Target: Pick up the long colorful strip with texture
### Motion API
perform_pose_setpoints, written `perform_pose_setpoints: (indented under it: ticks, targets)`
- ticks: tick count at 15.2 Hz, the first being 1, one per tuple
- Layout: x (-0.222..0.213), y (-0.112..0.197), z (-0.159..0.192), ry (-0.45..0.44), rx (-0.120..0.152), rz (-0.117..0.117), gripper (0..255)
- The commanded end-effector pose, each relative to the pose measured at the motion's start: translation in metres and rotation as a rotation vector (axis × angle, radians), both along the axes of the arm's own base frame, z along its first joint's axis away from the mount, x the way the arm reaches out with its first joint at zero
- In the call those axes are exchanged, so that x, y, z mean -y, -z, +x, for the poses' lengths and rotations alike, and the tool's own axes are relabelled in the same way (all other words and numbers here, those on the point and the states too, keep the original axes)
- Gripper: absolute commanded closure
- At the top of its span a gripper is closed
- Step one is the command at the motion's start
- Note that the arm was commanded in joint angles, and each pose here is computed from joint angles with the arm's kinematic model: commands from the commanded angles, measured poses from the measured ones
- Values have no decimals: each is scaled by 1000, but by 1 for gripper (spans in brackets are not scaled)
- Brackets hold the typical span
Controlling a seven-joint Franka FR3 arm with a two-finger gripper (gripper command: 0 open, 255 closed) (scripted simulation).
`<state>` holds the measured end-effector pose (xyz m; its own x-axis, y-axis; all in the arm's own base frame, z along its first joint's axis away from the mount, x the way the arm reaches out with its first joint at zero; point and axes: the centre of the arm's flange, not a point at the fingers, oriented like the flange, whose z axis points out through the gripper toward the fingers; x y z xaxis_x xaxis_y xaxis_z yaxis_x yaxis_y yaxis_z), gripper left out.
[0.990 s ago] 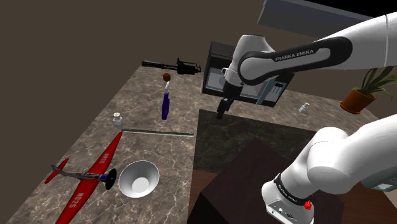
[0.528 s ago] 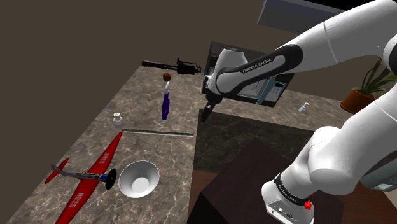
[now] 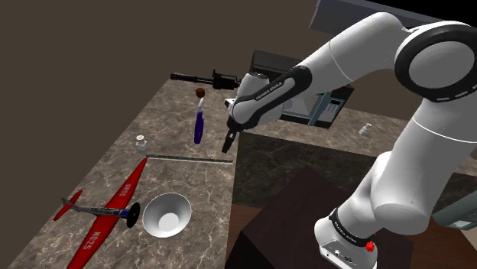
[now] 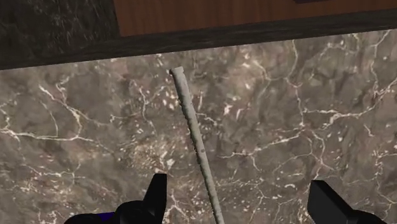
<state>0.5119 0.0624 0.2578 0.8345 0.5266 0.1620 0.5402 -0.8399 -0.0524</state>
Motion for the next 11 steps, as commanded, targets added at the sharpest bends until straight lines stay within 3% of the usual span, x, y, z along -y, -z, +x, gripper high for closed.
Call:
perform_pose_setpoints:
  ticks: [1, 11]
  targets:
    - [-8, 19, 15, -44, 27, 1, 0]
    - [-67, 91, 93, -257, 152, 6, 0]
